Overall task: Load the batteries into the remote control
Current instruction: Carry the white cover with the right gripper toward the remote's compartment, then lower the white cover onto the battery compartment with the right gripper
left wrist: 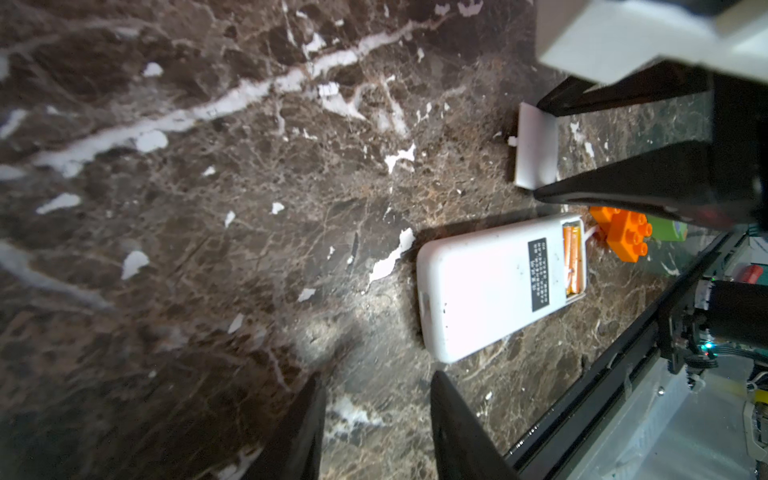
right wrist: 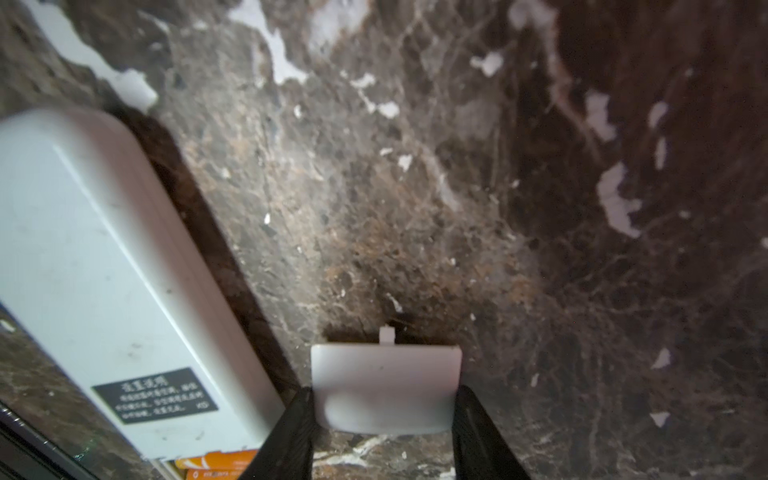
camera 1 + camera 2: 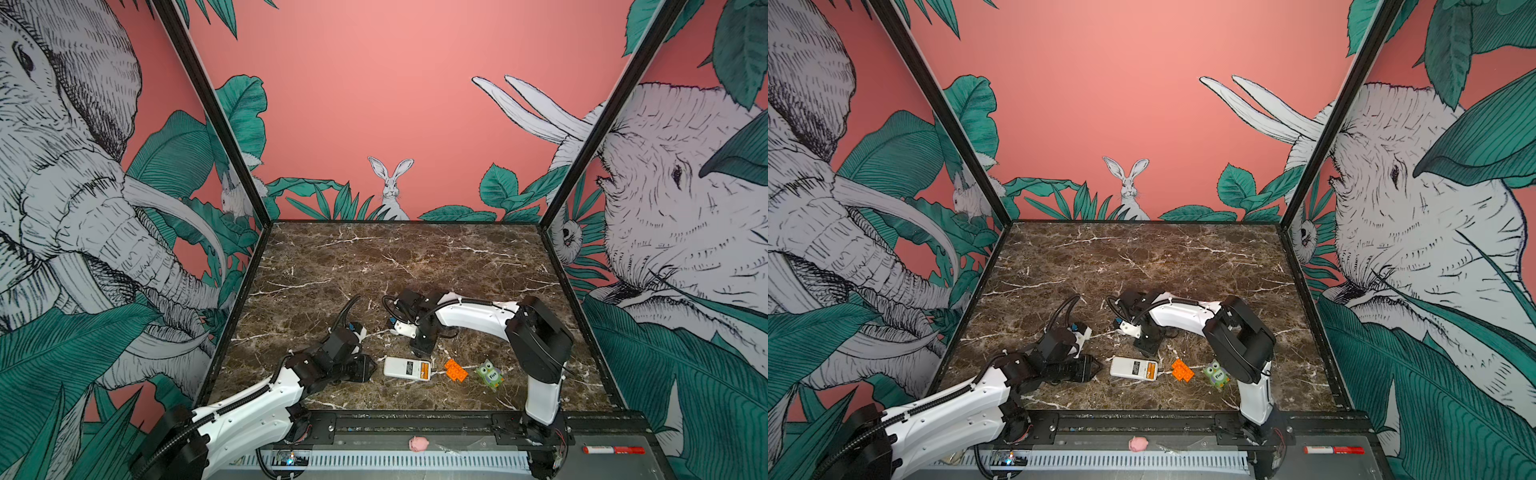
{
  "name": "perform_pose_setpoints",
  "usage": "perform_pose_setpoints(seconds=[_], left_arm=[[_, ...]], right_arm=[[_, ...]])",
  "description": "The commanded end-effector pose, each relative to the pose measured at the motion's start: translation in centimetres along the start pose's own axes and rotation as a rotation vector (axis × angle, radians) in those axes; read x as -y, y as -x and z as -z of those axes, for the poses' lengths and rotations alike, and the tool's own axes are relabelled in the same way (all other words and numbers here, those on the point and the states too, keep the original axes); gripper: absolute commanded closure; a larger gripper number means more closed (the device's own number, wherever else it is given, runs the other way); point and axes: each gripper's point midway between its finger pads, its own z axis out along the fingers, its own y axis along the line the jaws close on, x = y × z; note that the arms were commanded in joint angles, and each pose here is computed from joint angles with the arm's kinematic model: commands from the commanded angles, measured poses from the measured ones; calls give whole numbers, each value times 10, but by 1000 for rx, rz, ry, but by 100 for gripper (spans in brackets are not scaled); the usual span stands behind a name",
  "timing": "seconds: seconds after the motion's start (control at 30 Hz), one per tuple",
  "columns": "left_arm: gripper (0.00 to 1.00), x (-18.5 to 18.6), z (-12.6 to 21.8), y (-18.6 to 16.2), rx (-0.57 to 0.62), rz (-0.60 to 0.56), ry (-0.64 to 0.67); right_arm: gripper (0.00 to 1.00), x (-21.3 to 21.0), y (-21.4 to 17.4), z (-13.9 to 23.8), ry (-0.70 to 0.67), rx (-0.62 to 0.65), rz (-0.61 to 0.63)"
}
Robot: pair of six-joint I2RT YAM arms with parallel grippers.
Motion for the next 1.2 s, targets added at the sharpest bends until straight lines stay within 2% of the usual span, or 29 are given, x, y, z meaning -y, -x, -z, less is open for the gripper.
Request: perform_pose_setpoints(seconds=[0.0, 0.27, 0.43, 0.57, 0.73, 1.17], left_arm=[[56, -3, -1, -3, -15, 11, 8], [57, -1, -4, -3, -22, 5, -1], [56, -1, -3, -3, -23, 1, 1], [56, -3, -3, -5, -21, 5, 1], [56, 0, -6, -5, -30, 3, -11], [56, 0, -5, -6, -33, 5, -16]], right_arm=[[51, -3, -4, 22, -6, 27, -8], [49, -17, -21, 28, 40, 28, -51], [54, -16, -19, 28, 38, 29, -54], [57, -35, -21, 31, 72, 58, 16], [59, -52, -40, 27, 87, -2, 89], [61, -52, -40, 19, 43, -30, 153]])
